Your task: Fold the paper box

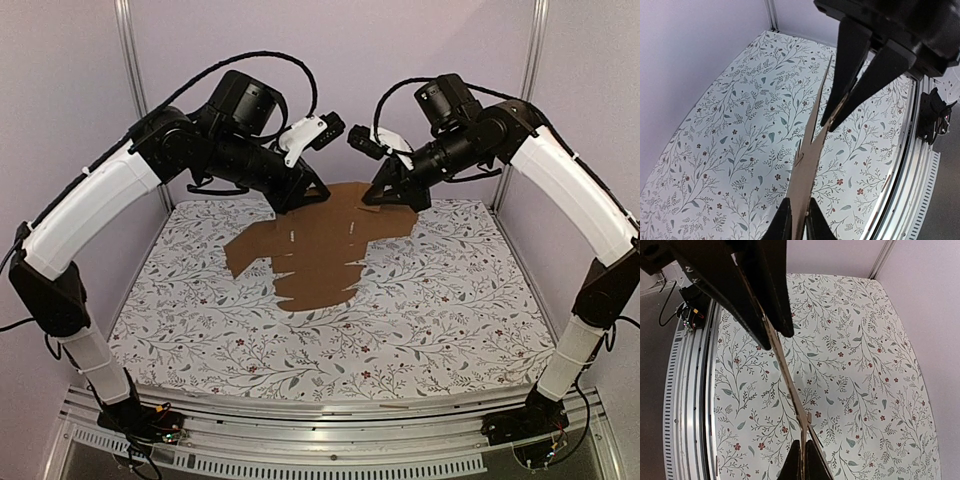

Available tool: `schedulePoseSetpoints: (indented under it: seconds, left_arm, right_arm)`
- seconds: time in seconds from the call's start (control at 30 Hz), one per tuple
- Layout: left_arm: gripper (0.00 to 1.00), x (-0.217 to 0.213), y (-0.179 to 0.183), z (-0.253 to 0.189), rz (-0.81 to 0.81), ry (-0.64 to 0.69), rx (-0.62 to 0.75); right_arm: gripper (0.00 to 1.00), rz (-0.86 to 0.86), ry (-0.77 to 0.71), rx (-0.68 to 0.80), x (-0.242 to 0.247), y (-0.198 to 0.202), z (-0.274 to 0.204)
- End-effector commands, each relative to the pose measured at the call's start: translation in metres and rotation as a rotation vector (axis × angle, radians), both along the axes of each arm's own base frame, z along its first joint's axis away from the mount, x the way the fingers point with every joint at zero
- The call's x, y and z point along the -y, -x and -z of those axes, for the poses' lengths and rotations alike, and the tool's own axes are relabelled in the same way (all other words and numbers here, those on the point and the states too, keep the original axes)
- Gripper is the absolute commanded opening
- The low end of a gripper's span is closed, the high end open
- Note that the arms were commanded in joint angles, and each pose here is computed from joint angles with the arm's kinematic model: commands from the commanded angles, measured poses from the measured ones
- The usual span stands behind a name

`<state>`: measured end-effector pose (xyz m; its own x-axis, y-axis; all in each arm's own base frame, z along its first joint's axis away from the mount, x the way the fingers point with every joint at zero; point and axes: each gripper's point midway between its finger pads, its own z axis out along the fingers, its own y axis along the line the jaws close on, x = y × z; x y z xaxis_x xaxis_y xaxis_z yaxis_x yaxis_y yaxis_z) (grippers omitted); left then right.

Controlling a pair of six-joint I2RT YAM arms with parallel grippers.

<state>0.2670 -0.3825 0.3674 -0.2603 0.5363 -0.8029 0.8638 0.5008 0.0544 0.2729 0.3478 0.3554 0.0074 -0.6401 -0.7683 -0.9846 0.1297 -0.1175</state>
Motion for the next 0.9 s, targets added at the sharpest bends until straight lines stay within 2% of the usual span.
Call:
schedulePoseSetpoints:
  seconds: [0.0, 0.07, 0.2, 0.4, 0.53, 0.63, 0.87]
  left_arm:
    - [0.08, 0.001, -0.001, 0.016, -0.001, -0.071, -0.008]
    - [0.04, 0.003, 0.000, 0.013, 0.004, -0.063, -0.006]
    - [0.00, 0.003, 0.000, 0.007, -0.006, -0.041, 0.000]
    - [0.00, -0.003, 0.026, -0.003, 0.056, 0.074, -0.026]
    - [0.00, -0.008, 0.053, -0.013, 0.156, 0.178, -0.021]
    - [0.00, -0.015, 0.064, -0.019, 0.183, 0.224, 0.006]
    - [0.00, -0.016, 0.068, -0.021, 0.200, 0.241, 0.012]
  right_arm:
    - [0.01, -0.028, -0.048, 0.006, -0.001, 0.012, -0.015]
    - [0.03, -0.031, -0.045, 0.010, -0.001, 0.013, -0.014]
    - [0.30, -0.023, -0.060, -0.006, 0.001, 0.016, -0.018]
    - [0.46, 0.009, -0.161, -0.034, 0.031, 0.020, -0.052]
    - [0.48, 0.045, -0.218, -0.077, 0.052, 0.020, -0.065]
    - [0.48, 0.082, -0.203, -0.069, 0.057, 0.013, -0.056]
    - [0.46, 0.199, -0.150, -0.004, 0.050, -0.020, -0.039]
